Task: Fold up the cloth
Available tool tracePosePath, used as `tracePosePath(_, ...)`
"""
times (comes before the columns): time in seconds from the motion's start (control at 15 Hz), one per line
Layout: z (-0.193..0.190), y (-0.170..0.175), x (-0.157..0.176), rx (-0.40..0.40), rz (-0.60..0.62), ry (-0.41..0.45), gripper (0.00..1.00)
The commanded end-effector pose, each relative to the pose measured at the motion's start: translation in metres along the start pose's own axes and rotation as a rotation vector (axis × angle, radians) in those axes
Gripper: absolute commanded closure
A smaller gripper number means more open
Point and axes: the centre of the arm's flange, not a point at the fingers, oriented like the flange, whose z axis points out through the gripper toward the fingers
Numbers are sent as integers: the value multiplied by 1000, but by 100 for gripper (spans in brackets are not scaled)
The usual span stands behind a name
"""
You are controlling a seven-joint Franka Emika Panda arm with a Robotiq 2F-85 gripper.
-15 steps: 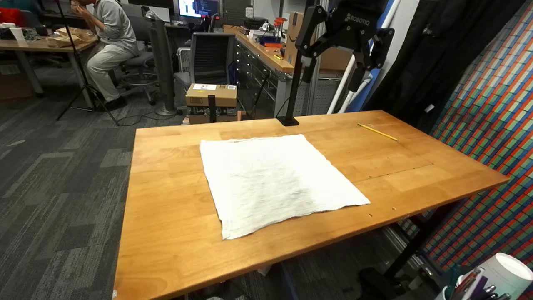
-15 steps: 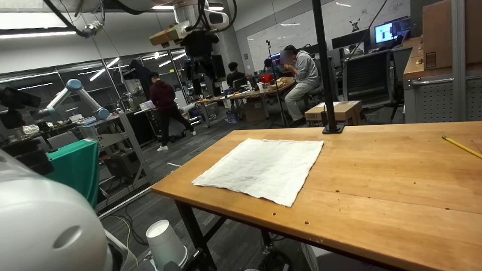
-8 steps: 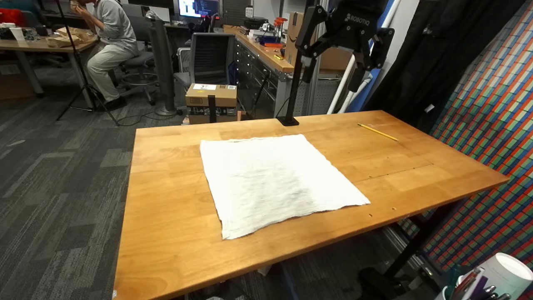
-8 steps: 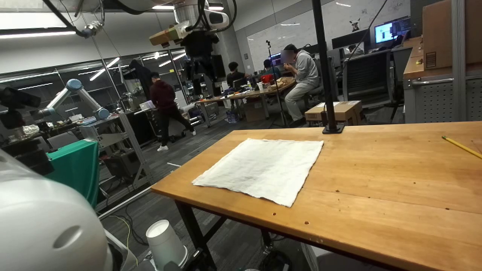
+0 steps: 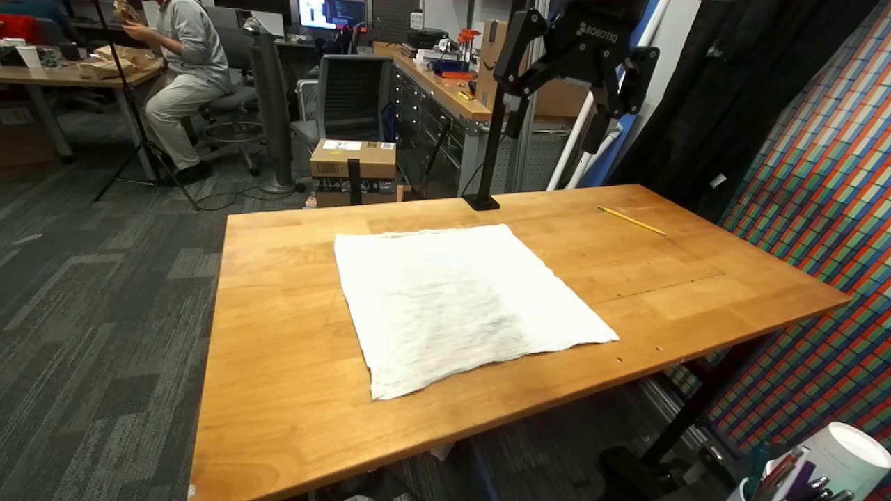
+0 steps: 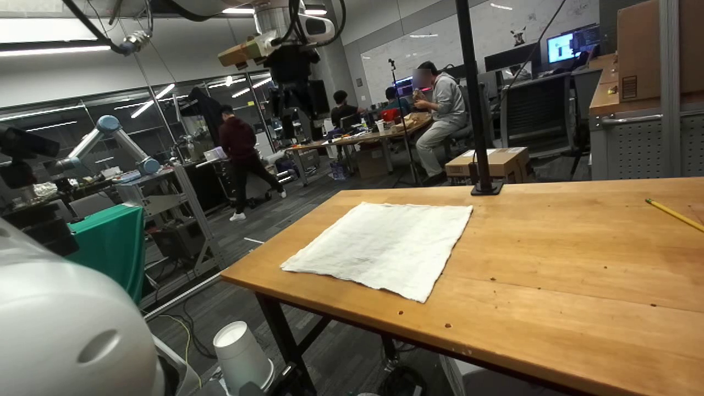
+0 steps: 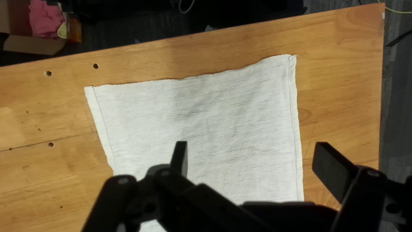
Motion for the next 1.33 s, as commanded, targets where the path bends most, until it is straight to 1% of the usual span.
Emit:
tracePosePath(0.0, 0, 0, 0, 0, 0, 0, 0)
tracePosePath(0.27, 0, 0, 0, 0, 0, 0, 0)
tracePosePath(0.4, -2, -11, 5, 5, -4, -1, 0)
tracePosePath(0.47, 0, -13, 9, -1, -9, -15, 0)
tracePosePath(0.53, 1, -12, 11, 9, -26, -33, 0)
tracePosePath(0.67, 6, -5, 16, -36, -76, -30, 0)
tracePosePath(0.8, 12, 7, 20, -65, -111, -49, 0)
tracePosePath(0.93, 19, 24, 23, -99, -125, -63, 0)
tracePosePath(1.07, 25, 41, 25, -121, -132, -81, 0)
tracePosePath(1.27, 34, 63, 26, -133, -150, -99, 0)
